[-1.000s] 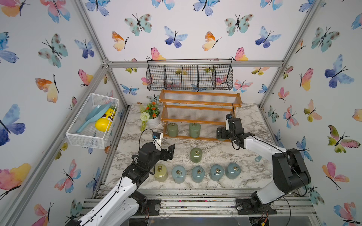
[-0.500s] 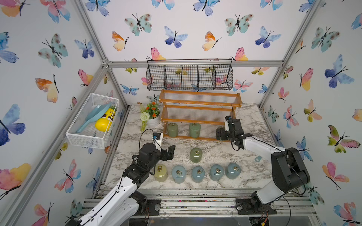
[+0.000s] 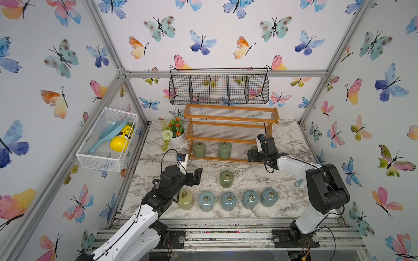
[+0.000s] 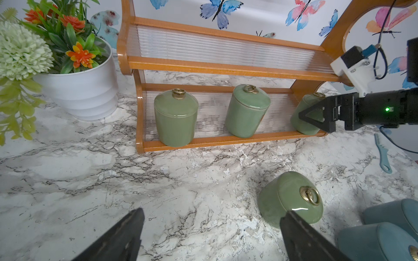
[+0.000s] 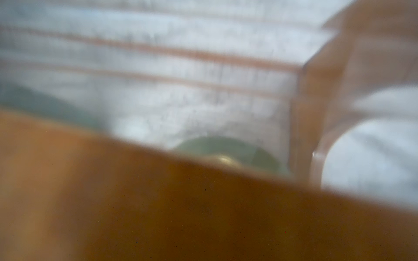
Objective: Remove the tea canisters from the shelf
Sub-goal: Pick up the tea canister from the shelf.
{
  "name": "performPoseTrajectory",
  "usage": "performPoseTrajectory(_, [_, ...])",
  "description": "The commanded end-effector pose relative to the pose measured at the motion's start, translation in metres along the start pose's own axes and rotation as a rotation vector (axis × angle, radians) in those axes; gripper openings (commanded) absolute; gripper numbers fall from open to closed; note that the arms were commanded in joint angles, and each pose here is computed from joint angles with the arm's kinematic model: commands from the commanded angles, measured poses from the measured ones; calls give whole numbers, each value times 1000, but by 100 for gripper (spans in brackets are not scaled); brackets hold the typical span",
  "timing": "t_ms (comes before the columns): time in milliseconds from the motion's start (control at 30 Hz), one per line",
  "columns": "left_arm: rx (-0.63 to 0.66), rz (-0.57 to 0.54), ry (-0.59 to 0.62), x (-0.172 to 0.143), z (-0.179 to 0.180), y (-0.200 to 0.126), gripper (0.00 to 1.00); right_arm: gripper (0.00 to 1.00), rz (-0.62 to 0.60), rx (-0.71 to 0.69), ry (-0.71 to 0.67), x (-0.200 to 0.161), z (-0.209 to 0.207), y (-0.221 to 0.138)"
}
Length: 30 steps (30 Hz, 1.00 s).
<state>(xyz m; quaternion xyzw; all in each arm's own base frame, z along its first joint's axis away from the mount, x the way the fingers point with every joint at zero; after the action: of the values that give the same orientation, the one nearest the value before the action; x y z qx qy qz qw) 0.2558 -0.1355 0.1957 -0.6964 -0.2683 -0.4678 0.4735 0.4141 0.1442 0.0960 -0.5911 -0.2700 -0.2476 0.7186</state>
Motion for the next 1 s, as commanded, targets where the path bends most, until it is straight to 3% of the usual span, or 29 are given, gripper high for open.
performPoseTrajectory(0, [-9, 3, -6, -2, 0, 1, 98, 100, -38, 10, -5, 15, 3, 3])
performPoseTrajectory(233, [-12, 2, -7, -1, -1, 0, 99, 99, -32, 6, -11, 14, 3, 10])
performPoseTrajectory(633, [-7, 7, -9, -5, 0, -1, 98, 80, -47, 18, -30, 18, 5, -2])
performPoseTrajectory(967, [-6, 6, -16, -7, 1, -1, 98, 70, -65, 135, -35, 16, 21, -34])
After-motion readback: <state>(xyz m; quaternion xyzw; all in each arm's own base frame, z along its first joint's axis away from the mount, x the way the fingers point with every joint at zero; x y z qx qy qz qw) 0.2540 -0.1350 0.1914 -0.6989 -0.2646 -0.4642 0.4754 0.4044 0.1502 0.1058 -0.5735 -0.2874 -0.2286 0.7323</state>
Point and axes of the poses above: each gripper's point midway between its finger pads, its own y axis out along the fingers, its own z axis along the line the jaws close on, x = y × z, the point moved 2 cm from there along -y, back along the fingers, and after that the axes turned 7 degrees about y, right-handed, at the moved point
